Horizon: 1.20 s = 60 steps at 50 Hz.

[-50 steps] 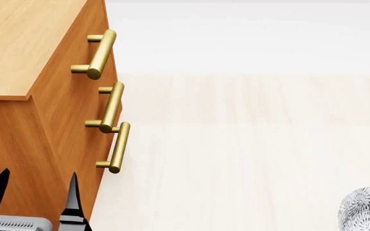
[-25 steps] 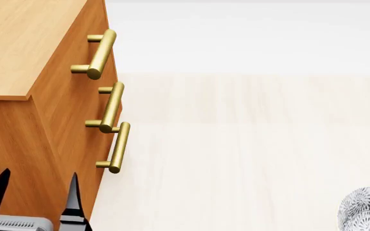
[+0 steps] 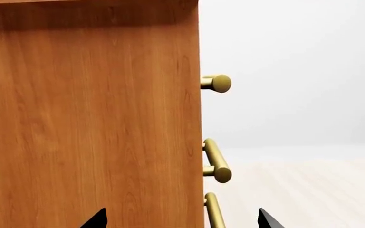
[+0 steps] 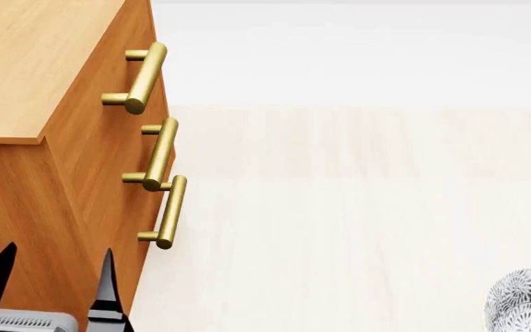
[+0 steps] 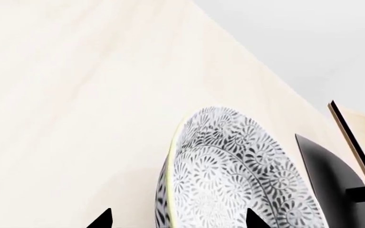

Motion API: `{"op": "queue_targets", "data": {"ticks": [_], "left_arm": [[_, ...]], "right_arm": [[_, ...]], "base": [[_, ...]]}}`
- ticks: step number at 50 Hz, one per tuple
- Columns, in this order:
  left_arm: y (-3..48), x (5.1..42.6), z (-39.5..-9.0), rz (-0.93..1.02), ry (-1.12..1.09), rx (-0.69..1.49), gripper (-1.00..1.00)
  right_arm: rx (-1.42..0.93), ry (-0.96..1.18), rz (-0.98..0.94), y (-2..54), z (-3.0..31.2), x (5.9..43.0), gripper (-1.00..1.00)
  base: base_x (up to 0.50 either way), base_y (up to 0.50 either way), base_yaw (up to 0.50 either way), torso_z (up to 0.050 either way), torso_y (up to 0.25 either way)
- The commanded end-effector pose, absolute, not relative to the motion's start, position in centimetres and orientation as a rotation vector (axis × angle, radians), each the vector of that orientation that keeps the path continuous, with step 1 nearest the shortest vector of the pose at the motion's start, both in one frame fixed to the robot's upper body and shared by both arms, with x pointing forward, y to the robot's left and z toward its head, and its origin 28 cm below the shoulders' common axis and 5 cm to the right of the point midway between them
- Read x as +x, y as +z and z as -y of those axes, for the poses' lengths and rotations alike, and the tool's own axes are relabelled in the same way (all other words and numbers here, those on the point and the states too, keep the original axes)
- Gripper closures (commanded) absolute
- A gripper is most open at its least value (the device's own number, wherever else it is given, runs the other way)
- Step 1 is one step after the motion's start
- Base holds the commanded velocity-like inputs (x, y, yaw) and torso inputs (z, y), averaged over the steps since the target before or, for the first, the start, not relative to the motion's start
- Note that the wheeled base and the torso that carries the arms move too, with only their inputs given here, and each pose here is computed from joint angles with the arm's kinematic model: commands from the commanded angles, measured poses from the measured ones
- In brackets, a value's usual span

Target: Close the top drawer of the cabinet and put the bowl on top of it.

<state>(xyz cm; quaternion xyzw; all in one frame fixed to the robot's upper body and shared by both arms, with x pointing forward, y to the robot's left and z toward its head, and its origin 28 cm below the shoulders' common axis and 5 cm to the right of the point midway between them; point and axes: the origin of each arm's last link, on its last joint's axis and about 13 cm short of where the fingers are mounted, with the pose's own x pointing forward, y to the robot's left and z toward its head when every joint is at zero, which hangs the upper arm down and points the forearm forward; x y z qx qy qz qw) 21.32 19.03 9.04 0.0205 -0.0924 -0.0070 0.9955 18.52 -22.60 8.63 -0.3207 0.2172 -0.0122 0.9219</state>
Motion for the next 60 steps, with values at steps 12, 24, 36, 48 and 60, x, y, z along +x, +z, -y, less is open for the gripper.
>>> {"op": "queue_targets", "data": {"ticks": [12, 24, 36, 48, 60], "left_arm": [[8.9, 21.3, -19.1, 0.183, -0.014, 0.041, -1.00], [8.9, 21.3, -19.1, 0.182, -0.013, 0.040, -1.00], [8.9, 21.3, -19.1, 0.183, -0.014, 0.038, -1.00], [8.6, 21.3, -19.0, 0.178, -0.017, 0.032, -1.00], [8.6, 21.4, -18.7, 0.176, -0.018, 0.038, -1.00]], "right_arm": [[-0.646, -0.038, -0.452, 8.0, 22.8, 18.8, -1.00], [-0.645, -0.043, -0.456, 7.7, 22.9, 18.9, -1.00], [-0.641, -0.043, -0.446, 7.4, 22.9, 19.2, 1.00], [-0.635, -0.035, -0.429, 7.5, 22.6, 19.7, 1.00], [-0.542, -0.048, -0.135, 15.4, 21.3, 19.8, 1.00]], "base": [[0.00, 0.00, 0.00, 0.000, 0.000], [0.00, 0.00, 0.00, 0.000, 0.000], [0.00, 0.00, 0.00, 0.000, 0.000], [0.00, 0.00, 0.00, 0.000, 0.000], [0.00, 0.00, 0.00, 0.000, 0.000]]}}
